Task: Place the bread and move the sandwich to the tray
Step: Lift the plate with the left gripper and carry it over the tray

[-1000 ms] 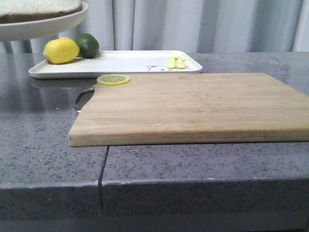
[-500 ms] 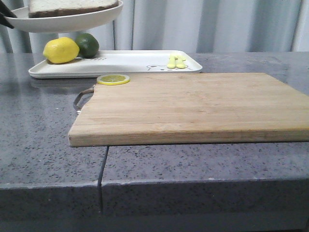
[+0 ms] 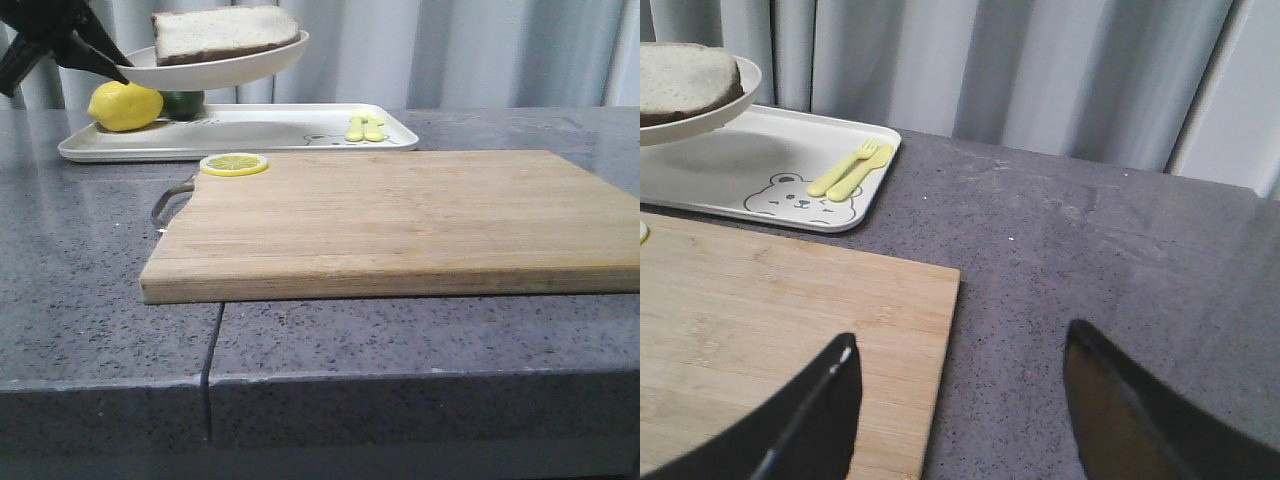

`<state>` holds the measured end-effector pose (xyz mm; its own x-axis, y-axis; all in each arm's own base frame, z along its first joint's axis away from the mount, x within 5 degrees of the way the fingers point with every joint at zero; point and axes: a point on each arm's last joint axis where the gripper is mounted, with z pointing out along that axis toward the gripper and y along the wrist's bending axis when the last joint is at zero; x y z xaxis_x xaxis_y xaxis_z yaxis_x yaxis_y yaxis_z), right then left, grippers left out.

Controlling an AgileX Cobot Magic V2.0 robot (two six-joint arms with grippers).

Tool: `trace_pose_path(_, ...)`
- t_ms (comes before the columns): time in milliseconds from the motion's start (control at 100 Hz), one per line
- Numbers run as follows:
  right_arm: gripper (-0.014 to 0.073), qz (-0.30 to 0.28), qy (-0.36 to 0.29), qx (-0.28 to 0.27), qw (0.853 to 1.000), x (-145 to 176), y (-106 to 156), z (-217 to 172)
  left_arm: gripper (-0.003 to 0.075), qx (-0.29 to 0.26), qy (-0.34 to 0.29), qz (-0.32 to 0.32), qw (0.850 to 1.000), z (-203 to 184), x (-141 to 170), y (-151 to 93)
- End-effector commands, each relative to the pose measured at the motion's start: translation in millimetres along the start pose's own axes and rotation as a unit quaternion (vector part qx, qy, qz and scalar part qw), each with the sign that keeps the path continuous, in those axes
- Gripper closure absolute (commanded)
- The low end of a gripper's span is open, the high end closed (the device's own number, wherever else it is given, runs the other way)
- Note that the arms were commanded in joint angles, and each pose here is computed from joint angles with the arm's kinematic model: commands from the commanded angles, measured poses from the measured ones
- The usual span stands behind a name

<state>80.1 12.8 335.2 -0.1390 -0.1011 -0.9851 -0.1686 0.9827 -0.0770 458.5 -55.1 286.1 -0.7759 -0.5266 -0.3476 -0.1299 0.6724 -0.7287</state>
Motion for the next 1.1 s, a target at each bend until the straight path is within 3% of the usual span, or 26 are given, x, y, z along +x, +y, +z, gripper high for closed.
trace_pose_path(0,0.0147,-0.001,-0.043,0.008,0.999,-14,-2,-3,0.074,0.049,-0.029,-0.003,0.998,-17,-9,-36)
trace_pose_path(310,0.0147,-0.001,-0.04,0.008,0.999,-13,-2,-3,0.074,0.025,-0.027,0.002,0.999,8,-14,-38)
trace_pose_path(1090,0.0147,-0.004,-0.037,0.009,0.999,-13,-2,-3,0.074,-0.001,-0.031,-0.006,0.999,25,-16,-23)
